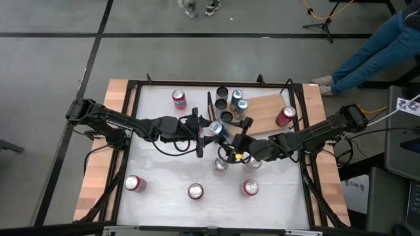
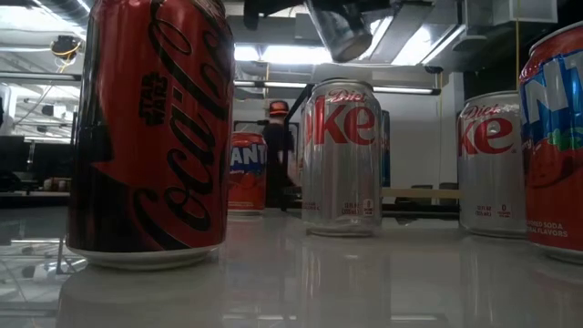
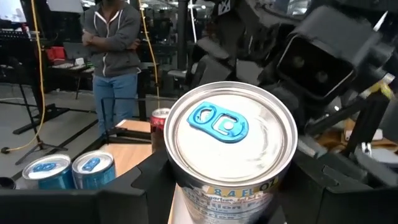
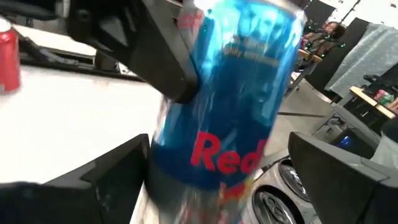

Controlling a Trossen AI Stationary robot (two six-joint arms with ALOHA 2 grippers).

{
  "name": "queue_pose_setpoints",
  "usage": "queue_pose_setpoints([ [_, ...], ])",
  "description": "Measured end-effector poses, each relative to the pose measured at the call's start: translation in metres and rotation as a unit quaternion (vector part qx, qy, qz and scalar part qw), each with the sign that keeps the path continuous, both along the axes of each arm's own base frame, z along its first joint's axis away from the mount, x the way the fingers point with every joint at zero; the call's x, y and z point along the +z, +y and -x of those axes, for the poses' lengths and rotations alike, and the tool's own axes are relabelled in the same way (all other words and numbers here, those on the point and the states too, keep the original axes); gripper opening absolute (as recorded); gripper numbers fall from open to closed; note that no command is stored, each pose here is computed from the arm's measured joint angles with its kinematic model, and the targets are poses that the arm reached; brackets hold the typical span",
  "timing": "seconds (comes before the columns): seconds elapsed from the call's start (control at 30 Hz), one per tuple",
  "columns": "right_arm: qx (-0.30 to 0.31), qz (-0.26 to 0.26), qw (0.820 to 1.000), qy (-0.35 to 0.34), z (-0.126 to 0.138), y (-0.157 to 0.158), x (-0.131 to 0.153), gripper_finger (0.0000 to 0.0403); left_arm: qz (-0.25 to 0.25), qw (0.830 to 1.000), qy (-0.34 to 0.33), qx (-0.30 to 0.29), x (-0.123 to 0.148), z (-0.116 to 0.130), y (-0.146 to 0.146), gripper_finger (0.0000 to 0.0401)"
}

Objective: Place canned beverage on shelf
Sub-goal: Put the blue white soda can on the shelf aligned with the other blue white soda cans

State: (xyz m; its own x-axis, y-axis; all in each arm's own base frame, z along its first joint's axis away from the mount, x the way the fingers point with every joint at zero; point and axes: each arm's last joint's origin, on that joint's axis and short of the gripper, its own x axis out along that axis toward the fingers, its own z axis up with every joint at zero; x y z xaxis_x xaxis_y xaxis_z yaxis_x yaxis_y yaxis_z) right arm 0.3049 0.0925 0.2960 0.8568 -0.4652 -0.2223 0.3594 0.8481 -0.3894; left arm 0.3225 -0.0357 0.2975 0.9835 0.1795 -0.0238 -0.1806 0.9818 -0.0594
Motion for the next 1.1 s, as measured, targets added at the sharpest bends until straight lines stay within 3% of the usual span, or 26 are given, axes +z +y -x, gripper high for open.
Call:
queue_pose_setpoints([
  [0.23,0.014,0.015,0.999,0.044,0.019,0.007,0.003,0.0367,-0.017,0.999,0.031,-0.001,-0.001,0.005,0.001,0.0206],
  [0.33,0.009,-0.005,0.999,0.039,0.028,0.005,0.009,0.0367,-0.019,0.999,0.046,-0.006,0.004,0.013,0.002,0.0206],
  [0.5,0.006,-0.047,0.998,0.029,0.044,-0.001,0.019,0.0367,-0.016,0.995,0.065,-0.069,0.017,0.032,0.001,0.0206],
  [0.67,0.02,-0.06,0.998,0.027,0.05,-0.004,0.025,0.0367,-0.01,0.981,0.128,-0.146,0.019,0.054,-0.001,0.0206],
  [0.87,0.057,-0.075,0.995,0.039,0.048,-0.001,0.023,0.0367,-0.016,0.95,0.203,-0.238,0.004,0.064,-0.006,0.0206],
  [1.1,0.118,-0.103,0.986,0.05,0.047,0.003,0.022,0.0367,-0.048,0.944,0.21,-0.249,-0.019,0.052,-0.008,0.0206],
])
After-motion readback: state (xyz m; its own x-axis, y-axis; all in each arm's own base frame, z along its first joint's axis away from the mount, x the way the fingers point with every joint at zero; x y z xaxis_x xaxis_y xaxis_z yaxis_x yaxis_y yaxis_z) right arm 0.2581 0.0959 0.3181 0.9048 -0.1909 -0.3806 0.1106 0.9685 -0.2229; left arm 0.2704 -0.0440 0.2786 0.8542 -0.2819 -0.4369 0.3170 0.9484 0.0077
